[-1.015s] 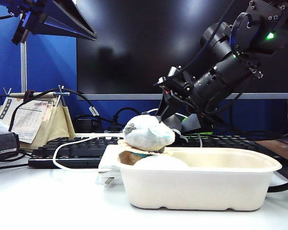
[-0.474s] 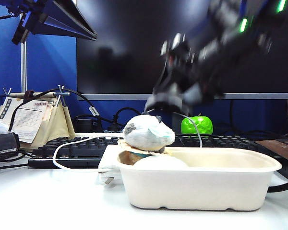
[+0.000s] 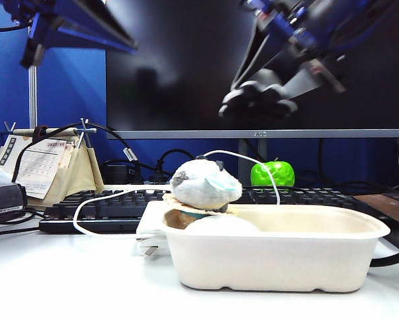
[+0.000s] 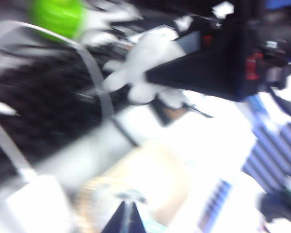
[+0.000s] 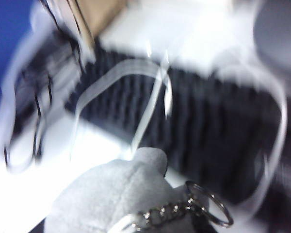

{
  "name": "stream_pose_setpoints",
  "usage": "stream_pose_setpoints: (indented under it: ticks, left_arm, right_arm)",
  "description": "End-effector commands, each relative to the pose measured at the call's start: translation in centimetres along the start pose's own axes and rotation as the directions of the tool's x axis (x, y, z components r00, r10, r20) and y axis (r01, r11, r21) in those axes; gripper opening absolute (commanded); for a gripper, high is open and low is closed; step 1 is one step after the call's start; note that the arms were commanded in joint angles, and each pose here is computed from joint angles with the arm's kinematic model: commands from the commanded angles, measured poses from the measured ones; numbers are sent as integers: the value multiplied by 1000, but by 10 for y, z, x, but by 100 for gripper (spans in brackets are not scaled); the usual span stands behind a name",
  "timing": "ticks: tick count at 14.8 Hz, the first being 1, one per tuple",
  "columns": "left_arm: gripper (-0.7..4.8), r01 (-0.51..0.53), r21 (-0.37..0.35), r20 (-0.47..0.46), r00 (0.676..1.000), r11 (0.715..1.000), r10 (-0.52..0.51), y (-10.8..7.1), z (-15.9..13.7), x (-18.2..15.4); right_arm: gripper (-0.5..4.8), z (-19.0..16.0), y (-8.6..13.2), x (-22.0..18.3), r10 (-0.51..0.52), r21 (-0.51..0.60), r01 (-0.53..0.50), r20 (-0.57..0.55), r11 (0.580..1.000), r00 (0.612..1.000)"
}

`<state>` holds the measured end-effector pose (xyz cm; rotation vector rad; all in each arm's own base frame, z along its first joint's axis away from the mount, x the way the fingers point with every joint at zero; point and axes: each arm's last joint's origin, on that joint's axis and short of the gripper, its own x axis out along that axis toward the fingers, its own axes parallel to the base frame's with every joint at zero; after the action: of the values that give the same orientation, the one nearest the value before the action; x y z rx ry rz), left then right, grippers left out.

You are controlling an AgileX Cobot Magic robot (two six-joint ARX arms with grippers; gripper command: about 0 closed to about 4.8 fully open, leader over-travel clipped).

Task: Identity fluffy octopus among items on the table, put them into the paper lunch box.

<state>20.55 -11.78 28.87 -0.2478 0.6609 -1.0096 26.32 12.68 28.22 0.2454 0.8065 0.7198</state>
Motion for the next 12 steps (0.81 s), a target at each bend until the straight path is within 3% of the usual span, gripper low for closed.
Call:
stream_pose_setpoints:
  ticks: [1,8,12]
  left_arm:
    - [-2,103,-3,-22,994,995,-103,-4,1,-1]
    - [-2,171,-10,-58,983,985,-171,-10,-3,1]
    - [-2,171,-10,-59,983,985,-172,-10,-3,2]
  right_arm:
    - [304,-15,1,-9,-27,65,37,-142,997,990]
    - [303,-40,2,-13,-41,148,104,-375,983,926]
    - [303,-46,16,-7,-28,108,78,-408,991,913]
